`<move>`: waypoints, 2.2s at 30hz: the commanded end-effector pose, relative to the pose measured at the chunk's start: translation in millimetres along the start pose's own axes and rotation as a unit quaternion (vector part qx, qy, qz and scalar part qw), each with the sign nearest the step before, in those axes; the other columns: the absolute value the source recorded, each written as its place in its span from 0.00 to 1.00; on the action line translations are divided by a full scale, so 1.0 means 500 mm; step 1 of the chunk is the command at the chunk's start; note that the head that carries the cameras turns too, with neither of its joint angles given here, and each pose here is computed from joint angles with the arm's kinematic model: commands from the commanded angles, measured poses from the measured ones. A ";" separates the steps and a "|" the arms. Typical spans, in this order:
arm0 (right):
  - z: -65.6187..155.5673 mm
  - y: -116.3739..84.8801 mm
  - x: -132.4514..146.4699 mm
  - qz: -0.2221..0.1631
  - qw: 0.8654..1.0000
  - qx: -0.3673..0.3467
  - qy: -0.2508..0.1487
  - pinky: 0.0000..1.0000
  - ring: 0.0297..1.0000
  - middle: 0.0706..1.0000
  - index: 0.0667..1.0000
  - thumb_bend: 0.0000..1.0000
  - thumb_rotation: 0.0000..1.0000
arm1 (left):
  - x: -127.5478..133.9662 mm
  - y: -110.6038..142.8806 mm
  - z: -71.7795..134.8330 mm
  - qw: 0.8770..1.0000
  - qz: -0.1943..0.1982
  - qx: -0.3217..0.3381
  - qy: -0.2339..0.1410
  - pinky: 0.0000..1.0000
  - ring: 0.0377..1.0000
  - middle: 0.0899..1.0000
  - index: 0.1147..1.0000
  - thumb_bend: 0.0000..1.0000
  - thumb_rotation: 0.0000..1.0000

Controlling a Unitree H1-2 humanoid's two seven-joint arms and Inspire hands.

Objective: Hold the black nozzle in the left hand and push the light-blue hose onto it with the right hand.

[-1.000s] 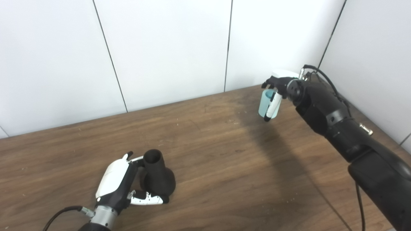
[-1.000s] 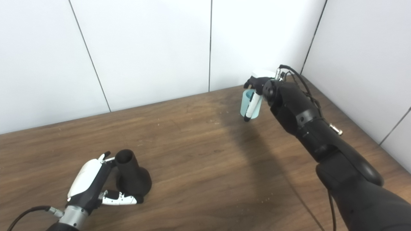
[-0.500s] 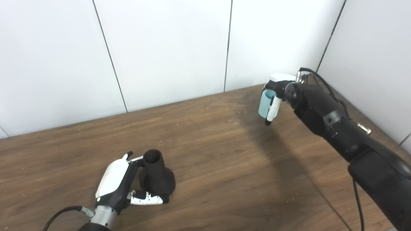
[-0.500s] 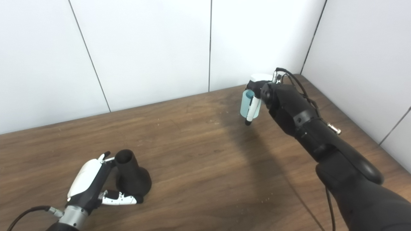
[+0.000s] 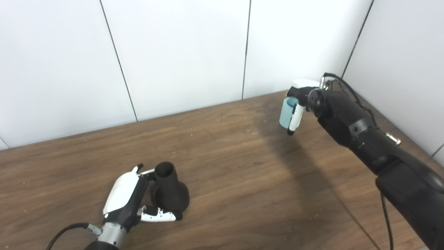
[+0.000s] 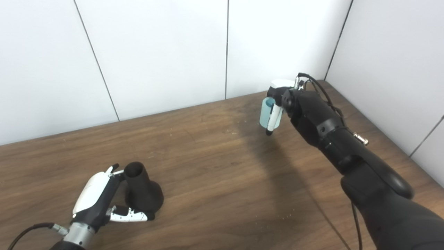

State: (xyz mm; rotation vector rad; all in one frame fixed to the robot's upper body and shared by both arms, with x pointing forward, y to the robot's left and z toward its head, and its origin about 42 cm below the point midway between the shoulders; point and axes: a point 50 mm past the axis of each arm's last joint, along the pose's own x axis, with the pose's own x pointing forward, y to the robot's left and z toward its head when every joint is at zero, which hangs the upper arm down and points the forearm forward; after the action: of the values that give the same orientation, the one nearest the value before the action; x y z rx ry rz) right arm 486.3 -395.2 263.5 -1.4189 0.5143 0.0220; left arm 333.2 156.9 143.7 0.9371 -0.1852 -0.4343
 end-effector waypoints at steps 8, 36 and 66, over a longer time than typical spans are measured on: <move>-0.009 -0.066 -0.009 -0.108 0.994 -0.017 -0.029 0.41 0.44 0.42 0.48 0.53 0.00 | -0.073 -0.093 -0.095 0.985 -0.125 0.005 0.121 1.00 0.69 0.50 0.37 0.51 0.00; 0.027 -0.092 -0.079 -0.153 0.984 0.006 -0.091 0.32 0.38 0.47 0.47 0.52 0.00 | -0.072 -0.088 -0.083 0.985 -0.120 0.010 0.120 1.00 0.68 0.50 0.37 0.51 0.00; 0.253 -0.147 -0.366 -0.197 0.906 -0.031 -0.374 0.30 0.42 0.47 0.46 0.50 0.00 | -0.044 -0.127 -0.001 0.985 -0.119 0.014 0.125 1.00 0.73 0.45 0.41 0.52 0.00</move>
State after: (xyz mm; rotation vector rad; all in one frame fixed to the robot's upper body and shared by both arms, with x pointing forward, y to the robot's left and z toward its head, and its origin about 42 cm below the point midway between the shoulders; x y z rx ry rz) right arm 391.6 -241.0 373.4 -1.4091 -0.3164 0.2917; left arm 322.1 131.6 151.8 0.9790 -0.1336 -0.3848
